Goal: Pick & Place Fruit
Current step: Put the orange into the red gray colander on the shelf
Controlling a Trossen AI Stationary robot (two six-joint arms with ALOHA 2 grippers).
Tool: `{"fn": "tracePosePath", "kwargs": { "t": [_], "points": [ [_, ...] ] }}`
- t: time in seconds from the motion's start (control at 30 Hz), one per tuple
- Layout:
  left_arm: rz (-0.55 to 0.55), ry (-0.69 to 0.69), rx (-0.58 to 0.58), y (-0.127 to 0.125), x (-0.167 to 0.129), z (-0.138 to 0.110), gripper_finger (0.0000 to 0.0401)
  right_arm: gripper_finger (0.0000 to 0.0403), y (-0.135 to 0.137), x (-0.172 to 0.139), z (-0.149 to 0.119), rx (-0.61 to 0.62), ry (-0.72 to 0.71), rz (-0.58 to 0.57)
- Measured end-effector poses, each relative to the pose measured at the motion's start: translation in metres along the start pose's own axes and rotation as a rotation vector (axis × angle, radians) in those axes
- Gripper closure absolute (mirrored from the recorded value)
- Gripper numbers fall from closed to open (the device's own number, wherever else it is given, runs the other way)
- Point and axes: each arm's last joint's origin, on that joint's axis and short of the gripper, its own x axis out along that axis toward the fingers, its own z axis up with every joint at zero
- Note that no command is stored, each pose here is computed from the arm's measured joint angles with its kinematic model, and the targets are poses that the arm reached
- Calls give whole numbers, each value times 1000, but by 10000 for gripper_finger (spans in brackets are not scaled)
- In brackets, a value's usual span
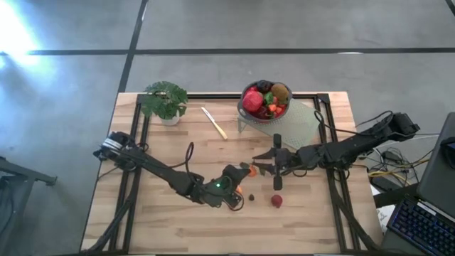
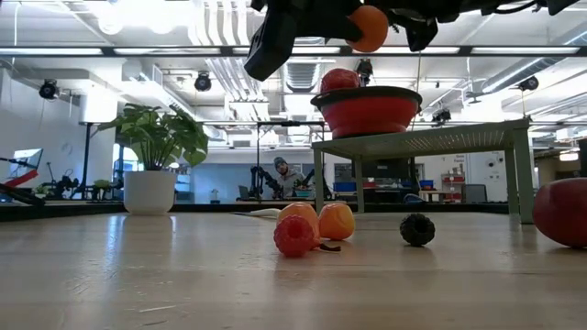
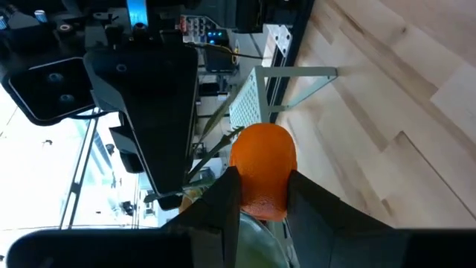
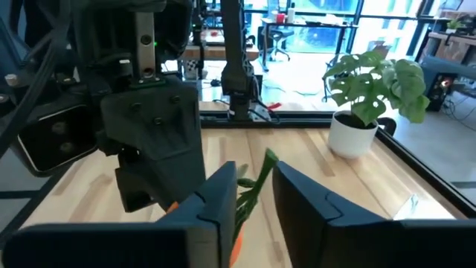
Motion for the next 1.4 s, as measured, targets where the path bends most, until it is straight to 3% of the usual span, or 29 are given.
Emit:
{"fn": "tracePosePath", "kwargs": {
  "t": [0.27, 0.67, 1.07, 1.4],
  "points": [
    [-2, 7, 2, 0, 2, -2, 305, 389, 0, 0, 0, -11, 0, 0],
    [-3, 3, -43, 0, 2, -1, 251, 394, 0, 0, -1, -15, 12, 1],
    [0, 13, -54, 0, 1, -1, 134, 394, 0, 0, -1, -16, 12, 4],
    [8, 33, -92, 0, 0, -1, 126, 394, -10, -13, 10, -38, -7, -18]
  ]
}}
